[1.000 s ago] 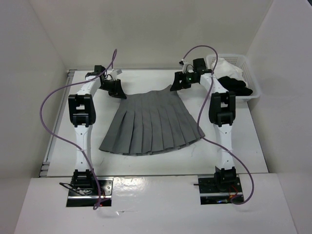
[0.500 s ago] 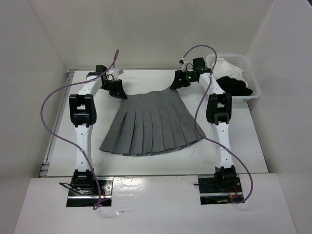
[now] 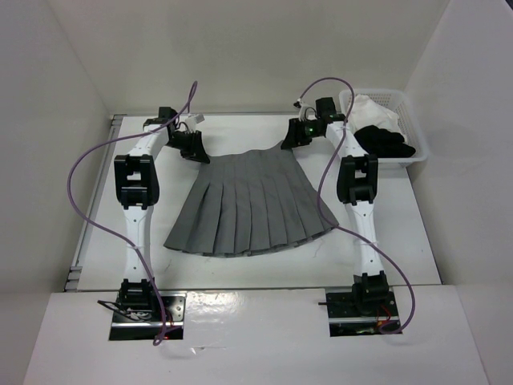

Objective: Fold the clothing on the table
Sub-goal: Fold the skirt

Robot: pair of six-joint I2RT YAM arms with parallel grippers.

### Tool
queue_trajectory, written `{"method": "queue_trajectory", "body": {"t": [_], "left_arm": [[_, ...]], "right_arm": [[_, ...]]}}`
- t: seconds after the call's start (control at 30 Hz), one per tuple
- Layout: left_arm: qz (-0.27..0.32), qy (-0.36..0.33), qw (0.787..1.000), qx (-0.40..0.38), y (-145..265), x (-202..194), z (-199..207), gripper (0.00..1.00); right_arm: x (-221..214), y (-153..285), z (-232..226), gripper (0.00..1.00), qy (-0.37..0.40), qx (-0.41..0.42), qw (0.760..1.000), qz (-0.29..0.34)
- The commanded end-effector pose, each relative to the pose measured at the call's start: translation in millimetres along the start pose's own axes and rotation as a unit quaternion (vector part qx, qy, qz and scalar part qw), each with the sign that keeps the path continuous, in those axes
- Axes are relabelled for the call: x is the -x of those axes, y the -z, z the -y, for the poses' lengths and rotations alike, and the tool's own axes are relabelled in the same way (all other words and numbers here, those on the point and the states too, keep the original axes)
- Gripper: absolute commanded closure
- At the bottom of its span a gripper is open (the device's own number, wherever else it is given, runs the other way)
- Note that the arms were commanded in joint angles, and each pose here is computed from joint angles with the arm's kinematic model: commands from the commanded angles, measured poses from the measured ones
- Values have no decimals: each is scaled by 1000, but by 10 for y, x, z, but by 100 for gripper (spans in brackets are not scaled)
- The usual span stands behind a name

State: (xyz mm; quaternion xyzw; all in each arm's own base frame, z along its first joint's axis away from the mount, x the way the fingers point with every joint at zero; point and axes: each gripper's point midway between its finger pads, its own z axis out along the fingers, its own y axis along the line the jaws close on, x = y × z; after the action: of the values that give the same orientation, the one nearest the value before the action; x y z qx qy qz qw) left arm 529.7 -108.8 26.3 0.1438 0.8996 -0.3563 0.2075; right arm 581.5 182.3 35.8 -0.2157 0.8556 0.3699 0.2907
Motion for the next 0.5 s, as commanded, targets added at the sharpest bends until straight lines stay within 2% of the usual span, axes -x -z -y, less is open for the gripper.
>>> {"method": "queue_trajectory", "body": {"t": [0.0,0.37,0.47], "left_arm": [[-24,-21,999,19,-44,-103,11,74],[-34,-32,999,19,-98,-140,1,74],[-35,-32,999,24,-113,-142,-32,74]], "right_arm": [[51,-21,-35,47,9,10,1000,2],[1,-123,-14,49,7,13,1000,-4],[1,-123,-11,61,12,13,1000,-4]]}}
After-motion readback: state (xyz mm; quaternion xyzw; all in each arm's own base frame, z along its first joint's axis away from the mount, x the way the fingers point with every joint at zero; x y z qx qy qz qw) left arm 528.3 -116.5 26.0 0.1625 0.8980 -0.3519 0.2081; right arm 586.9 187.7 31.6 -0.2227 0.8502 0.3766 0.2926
